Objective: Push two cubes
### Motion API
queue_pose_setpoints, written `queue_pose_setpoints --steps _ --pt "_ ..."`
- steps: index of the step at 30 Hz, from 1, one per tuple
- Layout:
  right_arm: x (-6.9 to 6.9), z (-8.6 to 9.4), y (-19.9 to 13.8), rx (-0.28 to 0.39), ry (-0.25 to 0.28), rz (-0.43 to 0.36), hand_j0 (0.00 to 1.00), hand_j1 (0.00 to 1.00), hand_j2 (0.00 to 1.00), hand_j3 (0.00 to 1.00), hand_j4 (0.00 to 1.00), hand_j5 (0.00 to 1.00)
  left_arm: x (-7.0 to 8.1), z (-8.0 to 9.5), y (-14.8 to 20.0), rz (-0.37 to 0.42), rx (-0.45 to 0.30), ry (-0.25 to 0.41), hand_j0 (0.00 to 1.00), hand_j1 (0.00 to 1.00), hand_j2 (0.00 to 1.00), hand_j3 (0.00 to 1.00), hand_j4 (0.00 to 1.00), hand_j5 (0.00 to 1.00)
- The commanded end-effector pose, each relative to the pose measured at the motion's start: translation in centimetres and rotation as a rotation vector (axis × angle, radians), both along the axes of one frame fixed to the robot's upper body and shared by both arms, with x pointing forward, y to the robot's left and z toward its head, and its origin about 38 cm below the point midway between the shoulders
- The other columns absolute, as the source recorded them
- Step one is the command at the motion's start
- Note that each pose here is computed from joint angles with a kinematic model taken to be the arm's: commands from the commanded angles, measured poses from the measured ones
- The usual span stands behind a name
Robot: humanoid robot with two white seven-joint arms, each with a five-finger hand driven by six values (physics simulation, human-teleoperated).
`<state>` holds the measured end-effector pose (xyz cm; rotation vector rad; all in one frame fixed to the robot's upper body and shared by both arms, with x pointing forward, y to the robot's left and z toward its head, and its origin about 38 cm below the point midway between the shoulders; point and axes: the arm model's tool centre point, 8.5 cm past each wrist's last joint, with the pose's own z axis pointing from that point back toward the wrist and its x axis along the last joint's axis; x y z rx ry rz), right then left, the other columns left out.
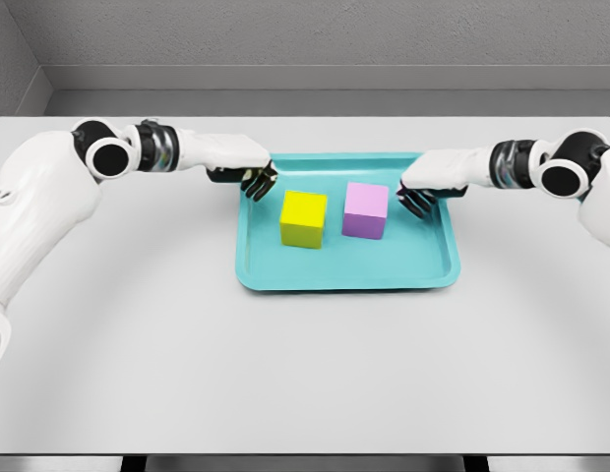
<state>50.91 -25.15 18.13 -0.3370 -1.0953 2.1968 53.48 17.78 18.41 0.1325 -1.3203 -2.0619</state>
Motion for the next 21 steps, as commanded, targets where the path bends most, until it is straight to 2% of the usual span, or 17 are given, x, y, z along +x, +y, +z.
queue_pose_setpoints --steps 1,5,6,9,12,21 --pt "0.2 0.0 -0.5 0.002 0.004 -0.019 0.15 0.15 0.15 0.15 0.15 0.15 0.1 0.2 0.7 0.014 -0.008 0.002 0.14 0.14 0.14 0.14 0.14 0.14" --pt "0.4 0.4 -0.8 0.01 -0.006 -0.028 0.16 0.16 0.16 0.16 0.16 0.16 -0.3 -0.5 0.1 -0.001 -0.004 0.013 0.14 0.14 0.14 0.14 0.14 0.14" --pt "0.5 1.2 -2.4 0.006 -0.02 -0.055 0.16 0.16 0.16 0.16 0.16 0.16 -0.5 -1.0 0.1 -0.004 0.0 0.021 0.14 0.14 0.14 0.14 0.14 0.14" --pt "0.5 2.0 -4.1 -0.001 -0.034 -0.081 0.17 0.17 0.17 0.17 0.17 0.17 -1.4 -1.9 -1.1 -0.043 0.008 0.029 0.14 0.14 0.14 0.14 0.14 0.14" --pt "0.5 2.0 -4.2 -0.002 -0.034 -0.082 0.18 0.18 0.18 0.18 0.18 0.18 -1.7 -2.5 -1.2 -0.052 0.022 0.039 0.14 0.14 0.14 0.14 0.14 0.14" --pt "0.4 1.9 -4.2 -0.005 -0.032 -0.077 0.2 0.2 0.2 0.2 0.2 0.2 -1.8 -2.9 -1.9 -0.061 0.024 0.047 0.13 0.13 0.13 0.13 0.13 0.13"
